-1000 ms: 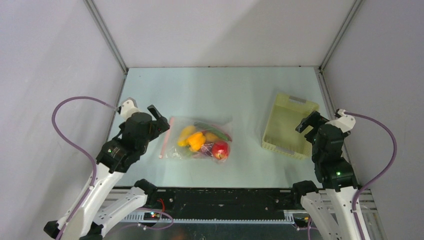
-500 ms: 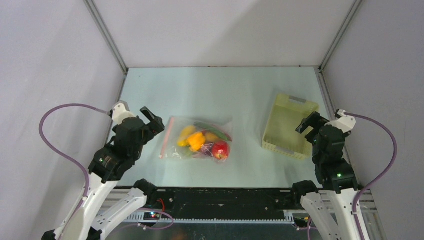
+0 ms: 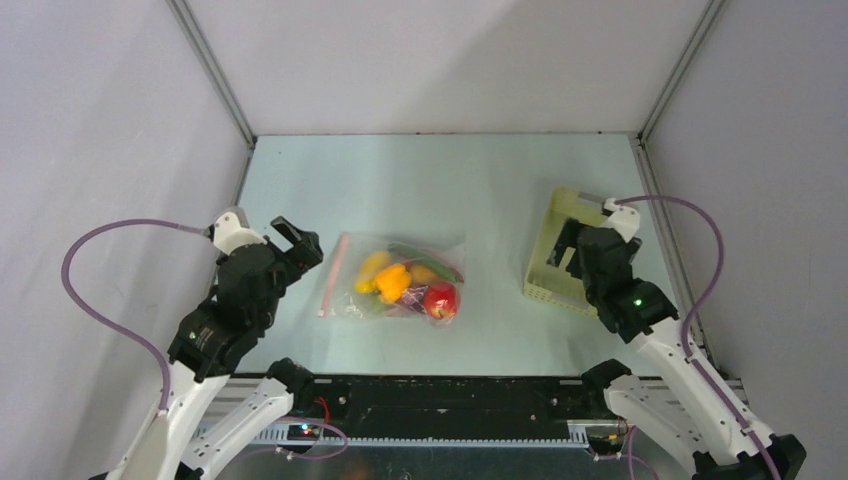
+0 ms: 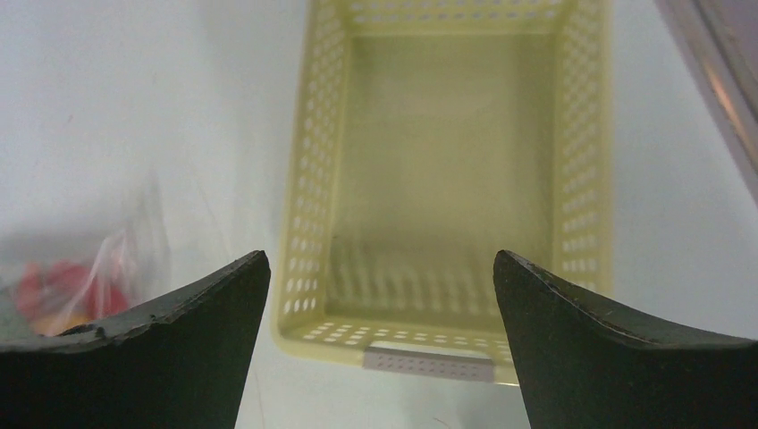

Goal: Place the food in the zip-top bag and seal the zipper
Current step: Reset both arms

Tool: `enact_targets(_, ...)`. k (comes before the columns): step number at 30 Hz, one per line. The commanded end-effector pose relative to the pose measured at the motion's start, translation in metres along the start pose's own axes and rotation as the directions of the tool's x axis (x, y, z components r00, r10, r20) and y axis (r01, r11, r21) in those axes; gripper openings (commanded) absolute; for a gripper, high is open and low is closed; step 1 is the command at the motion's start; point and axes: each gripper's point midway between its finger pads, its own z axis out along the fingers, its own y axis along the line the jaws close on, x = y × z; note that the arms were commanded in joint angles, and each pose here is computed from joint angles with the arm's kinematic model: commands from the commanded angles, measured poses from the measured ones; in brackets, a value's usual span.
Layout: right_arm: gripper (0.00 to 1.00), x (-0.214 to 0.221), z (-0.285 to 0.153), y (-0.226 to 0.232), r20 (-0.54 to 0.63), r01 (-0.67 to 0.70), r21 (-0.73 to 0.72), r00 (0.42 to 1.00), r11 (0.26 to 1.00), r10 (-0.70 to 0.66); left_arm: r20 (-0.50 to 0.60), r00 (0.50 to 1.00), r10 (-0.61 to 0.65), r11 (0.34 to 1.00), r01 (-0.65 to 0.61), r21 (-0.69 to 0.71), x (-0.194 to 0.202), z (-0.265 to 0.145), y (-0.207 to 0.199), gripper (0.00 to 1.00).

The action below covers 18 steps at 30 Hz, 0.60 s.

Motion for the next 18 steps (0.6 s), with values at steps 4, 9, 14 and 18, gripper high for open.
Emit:
enact_targets(4,1.0,-0.007,-0.002,0.038,0.104,0.01,-0.067,0.995,0.998,-0.003,0.068,0.997,-0.028,1.0,0.028,-0.009,-0.009,-0.012,0.016,1.0)
enact_targets(9,0.99,-0.002,-0.001,0.041,0.095,0.012,-0.086,0.996,0.996,-0.004,0.076,0.997,-0.033,0.999,0.035,-0.024,-0.008,-0.015,0.025,1.0)
enact_targets(14,0.99,-0.006,-0.005,0.023,0.134,0.006,-0.03,0.991,1.0,-0.002,0.051,0.999,-0.012,0.999,0.015,-0.048,-0.002,-0.009,0.024,1.0)
enact_targets(18,1.0,-0.015,-0.012,0.004,0.179,0.007,0.036,0.984,0.999,-0.013,0.032,0.999,0.009,0.996,-0.006,-0.09,0.0,-0.001,0.024,1.0)
